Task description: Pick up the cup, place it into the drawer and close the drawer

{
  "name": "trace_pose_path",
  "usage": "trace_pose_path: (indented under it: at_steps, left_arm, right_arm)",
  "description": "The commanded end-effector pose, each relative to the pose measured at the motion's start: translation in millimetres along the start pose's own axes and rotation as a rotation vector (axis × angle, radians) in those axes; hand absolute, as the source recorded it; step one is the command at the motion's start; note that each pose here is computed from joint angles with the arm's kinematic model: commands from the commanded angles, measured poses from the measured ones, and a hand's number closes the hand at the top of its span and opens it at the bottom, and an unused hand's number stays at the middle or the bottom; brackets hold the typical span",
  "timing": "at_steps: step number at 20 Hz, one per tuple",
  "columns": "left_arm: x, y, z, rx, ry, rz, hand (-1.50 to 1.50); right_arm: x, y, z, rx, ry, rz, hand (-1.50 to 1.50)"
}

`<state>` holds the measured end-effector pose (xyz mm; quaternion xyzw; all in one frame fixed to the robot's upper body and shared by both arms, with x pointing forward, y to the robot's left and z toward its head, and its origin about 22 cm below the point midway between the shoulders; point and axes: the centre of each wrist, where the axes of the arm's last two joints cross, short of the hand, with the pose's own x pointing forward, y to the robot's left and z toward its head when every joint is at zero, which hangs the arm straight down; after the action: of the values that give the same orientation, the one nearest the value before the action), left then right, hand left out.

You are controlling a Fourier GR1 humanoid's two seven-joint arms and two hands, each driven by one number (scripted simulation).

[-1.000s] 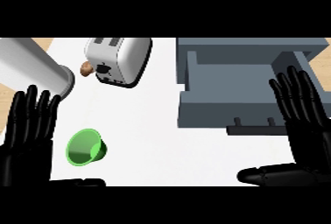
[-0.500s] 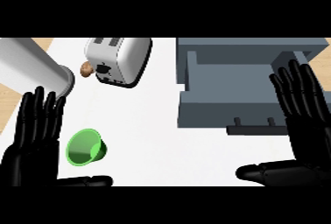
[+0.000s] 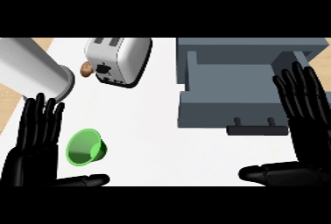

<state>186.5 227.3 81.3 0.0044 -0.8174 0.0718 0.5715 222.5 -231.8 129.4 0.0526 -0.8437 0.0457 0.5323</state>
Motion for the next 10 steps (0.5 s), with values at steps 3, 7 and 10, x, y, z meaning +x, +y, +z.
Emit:
trace_pose_path:
  at_steps: [3, 7, 10]
  left_arm:
    - [-15.9, 17.8, 28.1, 0.028, 0.073, -0.021, -1.5]
    - [-19.6, 34.0, 30.0, 0.059, 0.086, -0.06, -1.5]
    - [-40.6, 33.3, 26.5, 0.081, 0.107, -0.044, -1.5]
  right_arm:
    - [8.9, -1.7, -5.5, -0.004, -0.009, -0.003, -1.5]
    - [5.2, 7.6, -0.6, 0.011, -0.004, 0.002, -1.5]
    - [1.8, 6.6, -2.8, 0.022, 0.0, -0.004, -1.5]
